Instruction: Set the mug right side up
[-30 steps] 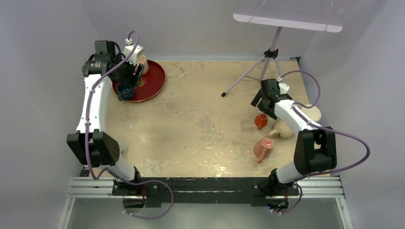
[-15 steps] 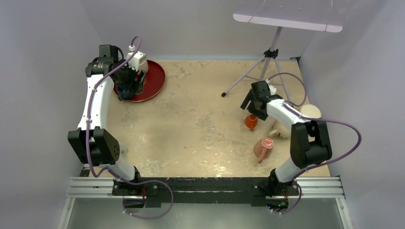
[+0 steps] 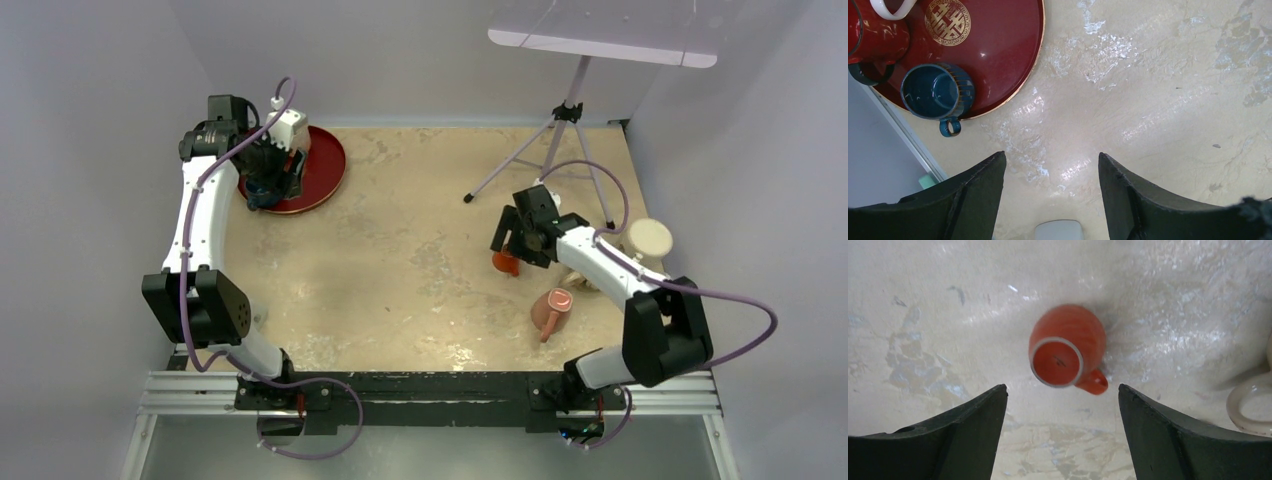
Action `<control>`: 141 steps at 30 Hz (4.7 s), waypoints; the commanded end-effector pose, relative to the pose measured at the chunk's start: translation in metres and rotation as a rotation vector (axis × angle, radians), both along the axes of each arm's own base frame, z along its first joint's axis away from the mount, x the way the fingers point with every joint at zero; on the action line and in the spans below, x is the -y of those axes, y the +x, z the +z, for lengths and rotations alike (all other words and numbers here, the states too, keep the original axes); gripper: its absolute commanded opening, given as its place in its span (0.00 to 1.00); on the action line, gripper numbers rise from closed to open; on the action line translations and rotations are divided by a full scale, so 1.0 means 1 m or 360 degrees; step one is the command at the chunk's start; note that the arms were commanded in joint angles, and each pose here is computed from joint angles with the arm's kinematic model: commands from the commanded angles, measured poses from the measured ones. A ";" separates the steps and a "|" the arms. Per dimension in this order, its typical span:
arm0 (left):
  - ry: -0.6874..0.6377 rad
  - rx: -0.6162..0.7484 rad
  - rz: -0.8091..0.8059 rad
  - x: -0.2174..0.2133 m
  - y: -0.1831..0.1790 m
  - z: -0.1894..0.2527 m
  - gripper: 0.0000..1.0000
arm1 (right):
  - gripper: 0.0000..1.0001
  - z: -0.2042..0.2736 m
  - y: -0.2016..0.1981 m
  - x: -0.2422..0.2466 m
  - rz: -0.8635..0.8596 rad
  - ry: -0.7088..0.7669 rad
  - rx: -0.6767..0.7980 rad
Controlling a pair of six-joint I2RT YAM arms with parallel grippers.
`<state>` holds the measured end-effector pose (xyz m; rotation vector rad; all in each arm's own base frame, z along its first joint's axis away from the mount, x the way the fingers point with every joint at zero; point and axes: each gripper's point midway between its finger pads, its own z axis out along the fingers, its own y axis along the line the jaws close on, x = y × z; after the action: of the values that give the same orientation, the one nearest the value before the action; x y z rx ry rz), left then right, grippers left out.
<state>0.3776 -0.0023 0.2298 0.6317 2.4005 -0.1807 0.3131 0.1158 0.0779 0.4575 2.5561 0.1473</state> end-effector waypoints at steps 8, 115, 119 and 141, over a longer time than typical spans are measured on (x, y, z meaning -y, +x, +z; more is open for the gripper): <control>-0.0043 0.0047 -0.0037 0.006 -0.004 0.010 0.72 | 0.83 -0.003 0.005 -0.023 0.0255 0.0147 0.0150; 0.0510 0.0058 -0.0014 0.031 0.076 -0.008 0.00 | 0.66 0.154 0.059 -0.177 0.0770 0.0432 0.0638; 0.0543 -0.0039 0.0007 0.013 0.110 -0.041 0.00 | 0.66 0.143 0.056 -0.174 0.0780 0.0407 0.0612; 0.0531 -0.0216 -0.0217 0.017 0.163 -0.156 0.22 | 0.65 0.134 0.052 -0.165 0.0790 0.0325 0.0569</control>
<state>0.5194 -0.0191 0.0581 0.9441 2.6408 0.0882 0.3608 0.2822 0.1826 -0.1243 2.3244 0.6086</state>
